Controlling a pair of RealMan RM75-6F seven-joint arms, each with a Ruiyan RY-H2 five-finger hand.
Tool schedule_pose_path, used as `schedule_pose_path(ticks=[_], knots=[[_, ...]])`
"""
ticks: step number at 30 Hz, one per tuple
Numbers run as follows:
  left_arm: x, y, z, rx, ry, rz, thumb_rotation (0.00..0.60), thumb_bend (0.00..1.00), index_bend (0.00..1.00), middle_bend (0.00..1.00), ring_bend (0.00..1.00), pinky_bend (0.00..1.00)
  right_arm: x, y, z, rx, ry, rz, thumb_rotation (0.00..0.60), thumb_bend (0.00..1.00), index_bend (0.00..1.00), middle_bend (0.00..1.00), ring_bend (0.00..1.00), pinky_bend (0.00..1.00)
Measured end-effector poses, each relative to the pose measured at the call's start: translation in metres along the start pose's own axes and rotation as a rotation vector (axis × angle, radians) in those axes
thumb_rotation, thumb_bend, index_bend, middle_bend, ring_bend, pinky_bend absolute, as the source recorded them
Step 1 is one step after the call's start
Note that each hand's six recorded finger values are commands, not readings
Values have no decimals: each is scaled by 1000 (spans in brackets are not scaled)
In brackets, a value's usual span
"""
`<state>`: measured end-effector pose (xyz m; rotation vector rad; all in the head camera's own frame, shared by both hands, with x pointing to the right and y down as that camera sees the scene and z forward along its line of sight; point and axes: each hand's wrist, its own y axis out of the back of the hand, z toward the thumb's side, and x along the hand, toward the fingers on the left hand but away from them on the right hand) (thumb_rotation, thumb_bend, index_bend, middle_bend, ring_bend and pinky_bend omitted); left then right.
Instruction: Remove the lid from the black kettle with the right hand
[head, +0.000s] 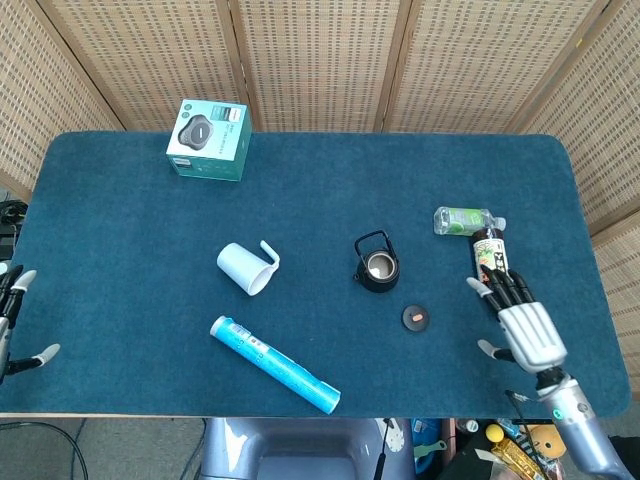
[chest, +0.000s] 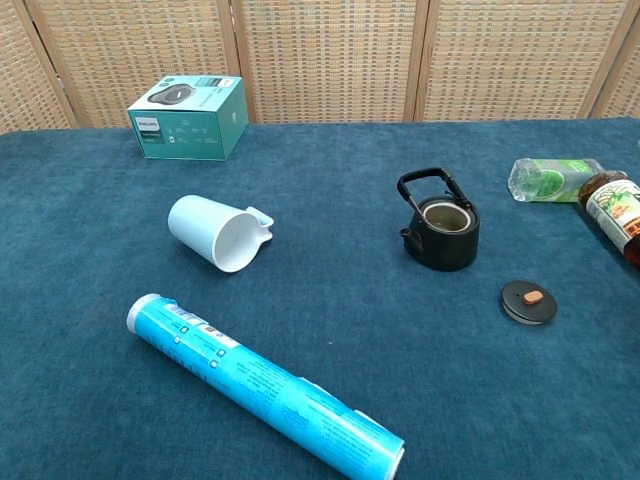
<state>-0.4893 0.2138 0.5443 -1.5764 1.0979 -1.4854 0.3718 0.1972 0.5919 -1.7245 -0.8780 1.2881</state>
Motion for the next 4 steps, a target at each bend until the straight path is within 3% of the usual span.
schedule_pose_path(ticks=[4], knots=[[-4, 4, 2, -3, -10, 10, 600, 30, 0, 0, 0, 0, 28, 7, -15, -10, -61, -58, 600, 0, 0, 0, 0, 0]])
